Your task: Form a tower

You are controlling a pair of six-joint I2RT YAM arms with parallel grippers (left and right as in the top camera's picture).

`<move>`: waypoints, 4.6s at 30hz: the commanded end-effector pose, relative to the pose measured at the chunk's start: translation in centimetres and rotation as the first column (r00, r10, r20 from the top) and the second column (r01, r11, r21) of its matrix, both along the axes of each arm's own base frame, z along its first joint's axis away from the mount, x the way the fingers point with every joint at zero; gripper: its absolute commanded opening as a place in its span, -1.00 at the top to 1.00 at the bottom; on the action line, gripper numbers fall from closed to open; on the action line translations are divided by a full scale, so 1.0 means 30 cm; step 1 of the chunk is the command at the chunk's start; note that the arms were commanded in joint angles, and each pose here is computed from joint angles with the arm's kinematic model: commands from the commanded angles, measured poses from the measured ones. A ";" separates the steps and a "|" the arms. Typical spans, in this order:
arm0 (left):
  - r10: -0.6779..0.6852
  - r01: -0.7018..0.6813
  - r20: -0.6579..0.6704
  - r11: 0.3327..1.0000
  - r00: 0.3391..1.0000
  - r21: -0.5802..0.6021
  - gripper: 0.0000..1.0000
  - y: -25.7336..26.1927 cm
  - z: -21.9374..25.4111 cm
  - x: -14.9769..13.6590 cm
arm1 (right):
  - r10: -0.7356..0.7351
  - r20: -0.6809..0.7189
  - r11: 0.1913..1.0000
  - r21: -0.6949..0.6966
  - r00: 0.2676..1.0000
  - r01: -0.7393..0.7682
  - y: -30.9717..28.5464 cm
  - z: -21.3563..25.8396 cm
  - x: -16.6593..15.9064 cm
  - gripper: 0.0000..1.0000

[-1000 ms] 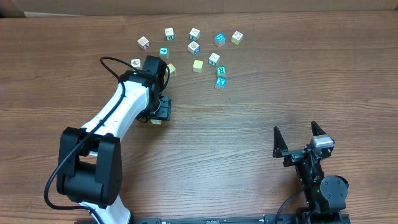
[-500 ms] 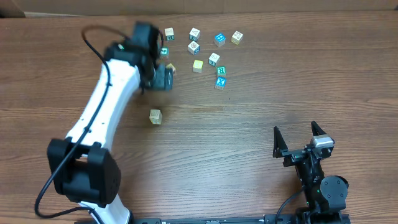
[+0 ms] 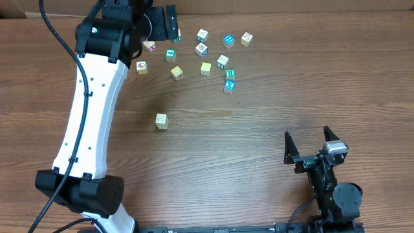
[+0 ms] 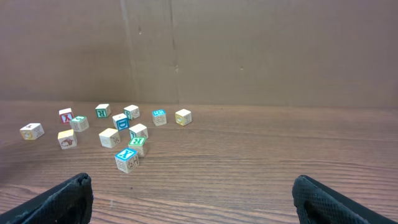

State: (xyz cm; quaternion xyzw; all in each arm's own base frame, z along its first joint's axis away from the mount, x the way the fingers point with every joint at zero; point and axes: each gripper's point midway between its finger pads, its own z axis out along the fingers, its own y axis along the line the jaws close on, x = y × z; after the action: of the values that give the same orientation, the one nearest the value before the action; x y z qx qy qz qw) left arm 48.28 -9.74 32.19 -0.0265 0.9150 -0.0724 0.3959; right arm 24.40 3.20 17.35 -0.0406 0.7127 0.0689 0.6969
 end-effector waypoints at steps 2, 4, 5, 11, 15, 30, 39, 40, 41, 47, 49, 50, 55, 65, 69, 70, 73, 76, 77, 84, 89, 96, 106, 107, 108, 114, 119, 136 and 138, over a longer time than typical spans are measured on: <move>-0.082 0.075 -0.058 0.990 0.995 -0.120 -0.56 -0.101 -0.065 0.020 | -0.003 -0.001 1.000 -0.001 1.000 0.003 0.000 -0.010 0.001 -1.00; -0.139 0.124 -0.096 0.981 0.986 -0.148 -0.52 -0.165 -0.113 0.014 | -0.003 -0.001 1.000 -0.001 1.000 0.003 0.000 -0.010 0.001 -1.00; -0.157 0.139 -0.117 0.979 0.981 -0.148 -0.50 -0.195 -0.143 0.012 | -0.003 -0.001 1.000 -0.001 1.000 0.003 0.000 -0.010 0.001 -1.00; -0.255 0.232 -0.259 0.966 0.932 -0.114 -0.50 -0.400 -0.388 0.000 | -0.003 -0.001 1.000 -0.001 1.000 0.003 0.000 -0.010 0.001 -1.00; -0.267 0.268 -0.342 0.962 0.901 -0.047 -0.50 -0.493 -0.550 -0.024 | -0.003 -0.001 1.000 -0.001 1.000 0.003 0.000 -0.010 0.001 -1.00; -0.291 0.343 -0.511 0.939 0.809 0.009 -0.50 -0.611 -0.884 -0.095 | -0.003 -0.001 1.000 -0.001 1.000 0.003 0.000 -0.010 0.001 -1.00; -0.288 0.346 -0.524 0.938 0.801 0.012 -0.22 -0.627 -0.990 -0.077 | -0.003 -0.001 1.000 -0.001 1.000 0.003 0.000 -0.010 0.001 -1.00; -0.288 0.346 -0.526 0.938 0.800 0.013 -0.22 -0.627 -0.996 -0.077 | -0.003 -0.001 1.000 -0.001 1.000 0.003 0.000 -0.010 0.001 -1.00; -0.288 0.346 -0.526 0.938 0.800 0.013 -0.22 -0.627 -0.997 -0.077 | -0.003 -0.001 1.000 -0.001 1.000 0.003 0.000 -0.010 0.001 -1.00; -0.287 0.345 -0.518 0.939 0.806 0.015 -0.22 -0.629 -0.998 -0.069 | -0.003 -0.001 1.000 -0.001 1.000 0.003 0.000 -0.010 0.001 -1.00; -0.287 0.344 -0.518 0.939 0.806 0.015 -0.21 -0.629 -0.998 -0.068 | -0.003 -0.001 1.000 -0.001 1.000 0.003 0.000 -0.010 0.001 -1.00; -0.287 0.344 -0.519 0.939 0.805 0.015 -0.20 -0.629 -0.998 -0.069 | -0.003 -0.001 1.000 -0.001 1.000 0.003 0.000 -0.010 0.001 -1.00; -0.287 0.344 -0.519 0.939 0.805 0.015 0.16 -0.629 -0.998 -0.069 | -0.003 -0.001 1.000 -0.001 1.000 0.003 0.000 -0.010 0.001 -1.00; -0.287 0.344 -0.519 0.939 0.805 0.014 0.26 -0.629 -0.998 -0.069 | -0.003 -0.001 1.000 -0.001 1.000 0.003 0.000 -0.010 0.001 -1.00; -0.287 0.344 -0.520 0.939 0.804 0.015 0.30 -0.628 -0.998 -0.070 | -0.003 -0.001 1.000 -0.001 1.000 0.003 0.000 -0.010 0.001 -1.00; -0.287 0.344 -0.520 0.939 0.804 0.014 0.31 -0.628 -0.998 -0.070 | -0.003 -0.001 1.000 -0.001 1.000 0.003 0.000 -0.010 0.001 -1.00; -0.287 0.344 -0.520 0.939 0.805 0.014 0.30 -0.628 -0.998 -0.070 | -0.003 -0.001 1.000 -0.001 1.000 0.003 0.000 -0.010 0.001 -1.00; -0.288 0.344 -0.519 0.939 0.805 0.014 0.10 -0.629 -0.998 -0.069 | -0.003 -0.001 1.000 -0.001 1.000 0.003 0.000 -0.010 0.001 -1.00; -0.287 0.344 -0.519 0.939 0.805 0.014 0.09 -0.629 -0.998 -0.069 | -0.003 -0.001 1.000 -0.001 1.000 0.003 0.000 -0.010 0.001 -1.00; -0.287 0.344 -0.519 0.939 0.805 0.015 0.00 -0.629 -0.998 -0.069 | -0.003 -0.001 1.000 -0.001 1.000 0.003 0.000 -0.010 0.001 -1.00; -0.287 0.344 -0.519 0.939 0.805 0.014 0.00 -0.629 -0.998 -0.069 | -0.003 -0.001 1.000 -0.001 1.000 0.003 0.000 -0.010 0.001 -1.00; -0.289 0.346 -0.519 0.938 0.805 0.015 -0.02 -0.632 -1.000 -0.070 | -0.003 -0.001 1.000 -0.001 1.000 0.003 0.000 -0.010 0.001 -1.00; -0.291 0.348 -0.516 0.938 0.806 0.014 -0.03 -0.636 -0.999 -0.070 | -0.003 -0.001 1.000 -0.001 1.000 0.003 0.000 -0.010 0.001 -1.00; -0.291 0.348 -0.516 0.937 0.806 0.014 -0.01 -0.636 -0.999 -0.070 | -0.003 -0.001 1.000 -0.001 1.000 0.003 0.000 -0.010 0.001 -1.00; -0.291 0.348 -0.517 0.937 0.805 0.014 -0.01 -0.636 -0.999 -0.070 | -0.003 -0.001 1.000 -0.001 1.000 0.003 0.000 -0.010 0.001 -1.00; -0.290 0.348 -0.517 0.938 0.805 0.015 0.19 -0.635 -1.000 -0.070 | -0.003 -0.001 1.000 -0.001 1.000 0.003 0.000 -0.010 0.001 -1.00; -0.288 0.349 -0.519 0.937 0.805 0.020 0.41 -0.632 -1.003 -0.071 | -0.003 -0.001 1.000 -0.001 1.000 0.003 0.000 -0.010 0.001 -1.00; -0.179 0.354 -0.643 0.923 0.744 0.153 0.38 -0.507 -1.031 -0.168 | -0.003 -0.001 1.000 -0.001 1.000 0.003 0.000 -0.010 0.001 -1.00; -0.179 0.354 -0.645 0.923 0.743 0.152 0.22 -0.506 -1.031 -0.169 | -0.003 -0.001 1.000 -0.001 1.000 0.003 0.000 -0.010 0.001 -1.00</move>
State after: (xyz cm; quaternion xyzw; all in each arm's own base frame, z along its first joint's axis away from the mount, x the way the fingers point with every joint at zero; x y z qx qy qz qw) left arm 43.66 -25.31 2.11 0.1273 0.9895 -0.0105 0.0682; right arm 24.40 3.20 17.35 -0.0405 0.7127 0.0690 0.6969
